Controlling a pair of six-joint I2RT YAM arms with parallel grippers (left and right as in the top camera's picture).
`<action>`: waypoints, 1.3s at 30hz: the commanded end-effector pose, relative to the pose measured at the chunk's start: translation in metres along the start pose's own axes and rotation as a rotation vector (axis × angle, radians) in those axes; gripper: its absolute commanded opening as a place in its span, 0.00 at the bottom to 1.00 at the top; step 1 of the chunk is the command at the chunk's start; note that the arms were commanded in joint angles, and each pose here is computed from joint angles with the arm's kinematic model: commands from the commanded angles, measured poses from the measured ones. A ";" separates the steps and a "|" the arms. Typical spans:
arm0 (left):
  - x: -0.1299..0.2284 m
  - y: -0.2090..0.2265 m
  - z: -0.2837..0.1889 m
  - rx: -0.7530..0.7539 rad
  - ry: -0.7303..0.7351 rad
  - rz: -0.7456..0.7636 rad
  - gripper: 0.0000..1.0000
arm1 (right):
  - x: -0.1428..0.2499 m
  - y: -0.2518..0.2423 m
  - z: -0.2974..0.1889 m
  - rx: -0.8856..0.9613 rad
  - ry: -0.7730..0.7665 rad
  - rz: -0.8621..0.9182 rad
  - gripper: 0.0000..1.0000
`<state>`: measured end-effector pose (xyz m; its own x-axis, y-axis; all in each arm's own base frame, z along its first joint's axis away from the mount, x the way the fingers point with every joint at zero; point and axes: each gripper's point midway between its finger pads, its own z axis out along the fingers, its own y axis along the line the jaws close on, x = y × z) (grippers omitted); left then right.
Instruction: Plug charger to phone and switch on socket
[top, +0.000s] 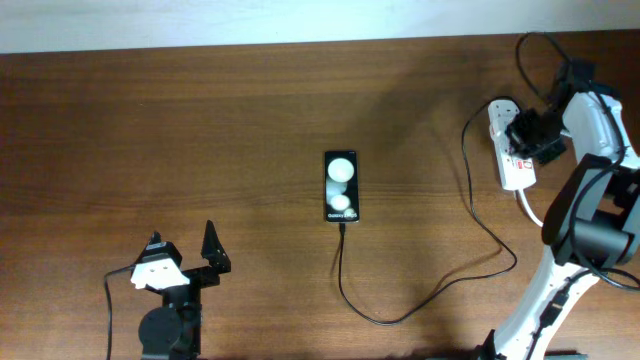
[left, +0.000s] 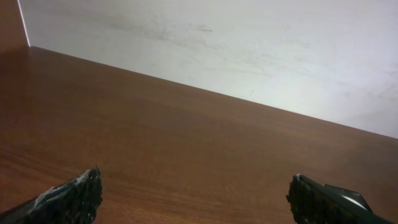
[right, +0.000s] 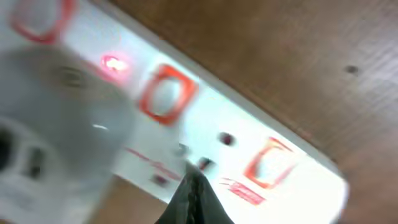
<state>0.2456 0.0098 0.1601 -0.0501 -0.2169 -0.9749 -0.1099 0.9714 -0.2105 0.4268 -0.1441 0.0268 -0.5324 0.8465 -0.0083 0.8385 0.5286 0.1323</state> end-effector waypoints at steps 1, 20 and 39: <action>0.003 0.000 0.000 0.004 0.004 0.019 0.99 | -0.013 -0.042 -0.064 0.113 -0.137 -0.019 0.04; 0.003 0.000 0.000 0.004 0.004 0.019 0.99 | 0.229 -0.166 -0.363 -0.212 -0.625 -0.135 0.98; 0.003 0.000 0.000 0.004 0.004 0.019 0.99 | 0.288 -0.184 -0.348 -0.329 -0.919 -0.535 0.98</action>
<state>0.2458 0.0097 0.1594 -0.0519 -0.2142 -0.9754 -0.1097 0.9720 -0.2076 0.0790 -0.0293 0.3529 -0.4364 0.3988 -0.8066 0.4659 0.8670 0.1767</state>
